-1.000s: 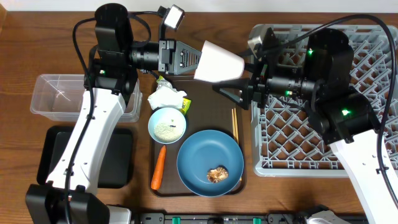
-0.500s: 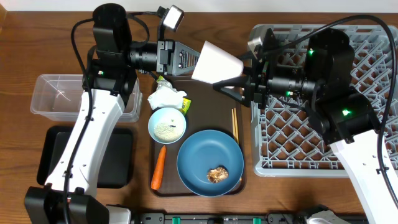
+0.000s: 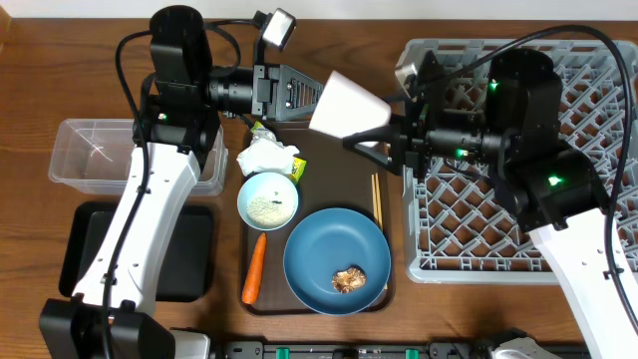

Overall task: Sort waste into correct bins and load items into the dishwasher rack
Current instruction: 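Carry the pink cup into the dish rack and lower it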

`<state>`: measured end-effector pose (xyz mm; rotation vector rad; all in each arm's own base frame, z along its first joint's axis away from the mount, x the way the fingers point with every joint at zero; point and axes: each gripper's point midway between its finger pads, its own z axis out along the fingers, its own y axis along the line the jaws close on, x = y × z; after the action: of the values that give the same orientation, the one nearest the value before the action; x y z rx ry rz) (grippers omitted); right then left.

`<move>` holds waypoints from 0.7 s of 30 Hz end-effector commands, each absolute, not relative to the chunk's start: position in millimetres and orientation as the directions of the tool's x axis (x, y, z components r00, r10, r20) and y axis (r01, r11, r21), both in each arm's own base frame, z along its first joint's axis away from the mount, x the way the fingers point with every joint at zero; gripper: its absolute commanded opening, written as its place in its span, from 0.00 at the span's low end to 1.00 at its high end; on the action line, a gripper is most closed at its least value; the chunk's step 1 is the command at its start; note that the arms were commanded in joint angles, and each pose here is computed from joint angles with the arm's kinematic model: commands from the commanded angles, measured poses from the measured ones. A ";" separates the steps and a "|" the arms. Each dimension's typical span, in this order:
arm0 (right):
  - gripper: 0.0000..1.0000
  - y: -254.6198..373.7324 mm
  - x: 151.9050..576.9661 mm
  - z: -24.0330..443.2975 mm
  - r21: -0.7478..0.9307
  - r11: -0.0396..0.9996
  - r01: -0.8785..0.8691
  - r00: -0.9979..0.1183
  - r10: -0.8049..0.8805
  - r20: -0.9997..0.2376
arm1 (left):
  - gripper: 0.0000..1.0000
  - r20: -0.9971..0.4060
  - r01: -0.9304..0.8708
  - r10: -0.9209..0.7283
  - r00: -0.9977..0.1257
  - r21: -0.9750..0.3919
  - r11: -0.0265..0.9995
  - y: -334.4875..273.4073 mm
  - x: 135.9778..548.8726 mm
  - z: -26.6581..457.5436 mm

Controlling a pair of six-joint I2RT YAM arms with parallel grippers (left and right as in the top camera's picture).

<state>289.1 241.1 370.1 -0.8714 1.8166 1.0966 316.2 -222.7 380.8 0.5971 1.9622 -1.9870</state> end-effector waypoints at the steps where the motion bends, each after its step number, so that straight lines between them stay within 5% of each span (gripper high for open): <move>1: 0.43 217.4 299.9 373.8 0.305 0.496 -0.813 -0.414 -0.124 -0.902 | 0.49 -0.514 0.513 0.066 -0.855 -0.858 -0.031 -213.1 315.1 391.4; 10: 0.42 139.4 301.9 371.8 0.321 0.708 -0.630 -0.492 -0.043 -0.870 | 0.55 -0.513 0.513 0.010 -0.858 -0.858 0.003 -192.0 328.4 391.3; 16: 0.42 51.3 298.1 337.0 0.353 0.904 -0.243 -0.641 0.124 -0.757 | 0.55 -0.514 0.514 0.010 -0.858 -0.858 0.003 -192.0 328.4 391.4; 21: 0.41 -8.8 278.1 300.4 0.329 0.937 0.115 -0.722 0.306 -0.621 | 0.55 -0.514 0.514 0.010 -0.858 -0.858 0.003 -192.0 328.4 391.4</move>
<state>281.1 27.6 308.6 0.0867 2.3448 0.5159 335.3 -192.7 380.8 0.4945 1.9552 -1.9340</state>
